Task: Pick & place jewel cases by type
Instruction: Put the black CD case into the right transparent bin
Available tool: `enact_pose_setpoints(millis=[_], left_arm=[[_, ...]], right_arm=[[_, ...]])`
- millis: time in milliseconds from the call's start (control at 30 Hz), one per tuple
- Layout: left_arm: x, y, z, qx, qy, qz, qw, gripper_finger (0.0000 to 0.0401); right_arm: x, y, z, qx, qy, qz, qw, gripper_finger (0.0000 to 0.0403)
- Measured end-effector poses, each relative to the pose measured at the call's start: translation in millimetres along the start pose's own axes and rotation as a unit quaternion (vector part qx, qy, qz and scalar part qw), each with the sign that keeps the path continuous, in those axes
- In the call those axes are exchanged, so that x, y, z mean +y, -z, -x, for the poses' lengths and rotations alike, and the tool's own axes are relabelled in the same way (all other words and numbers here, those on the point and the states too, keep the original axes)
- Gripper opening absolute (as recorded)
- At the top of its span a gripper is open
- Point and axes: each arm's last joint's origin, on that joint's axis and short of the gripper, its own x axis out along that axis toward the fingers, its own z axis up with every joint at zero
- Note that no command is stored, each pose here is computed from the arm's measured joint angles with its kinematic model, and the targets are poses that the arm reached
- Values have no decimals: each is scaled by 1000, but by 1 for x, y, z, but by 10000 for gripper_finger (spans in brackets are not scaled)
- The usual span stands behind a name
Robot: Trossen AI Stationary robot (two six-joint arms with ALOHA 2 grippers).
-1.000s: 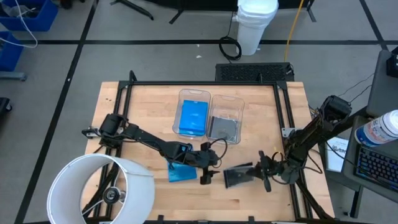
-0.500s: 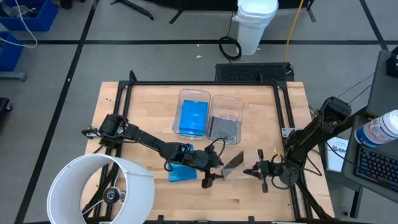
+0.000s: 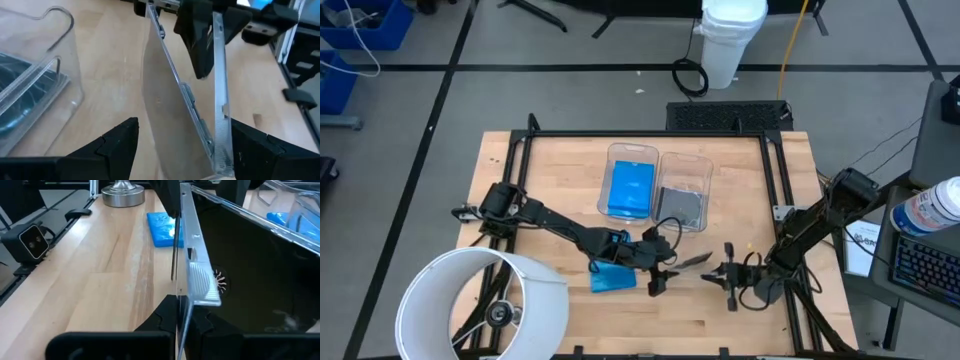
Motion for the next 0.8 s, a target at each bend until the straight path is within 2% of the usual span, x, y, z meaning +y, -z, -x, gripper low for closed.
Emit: enact_pose_setpoints(millis=[167, 300, 400, 600, 700, 800], left_arm=[[0, 1, 0, 2, -4, -30, 1000, 265], [0, 1, 0, 3, -5, -53, 999, 230], [0, 1, 0, 5, -5, -65, 998, 186], [0, 2, 0, 7, -3, -77, 997, 96], [0, 2, 0, 7, -2, -87, 996, 62], [1, 2, 0, 9, -5, -96, 995, 40]], right_arm=[[0, 0, 0, 4, -9, 3, 1000, 4], [1, 0, 0, 8, -22, 1, 1000, 22], [1, 1, 0, 12, -25, -6, 1000, 60], [-1, 3, 0, 17, -7, -24, 1000, 168], [-3, 5, 2, 34, 3, -47, 998, 210], [-9, 10, 6, 67, 21, -84, 994, 235]])
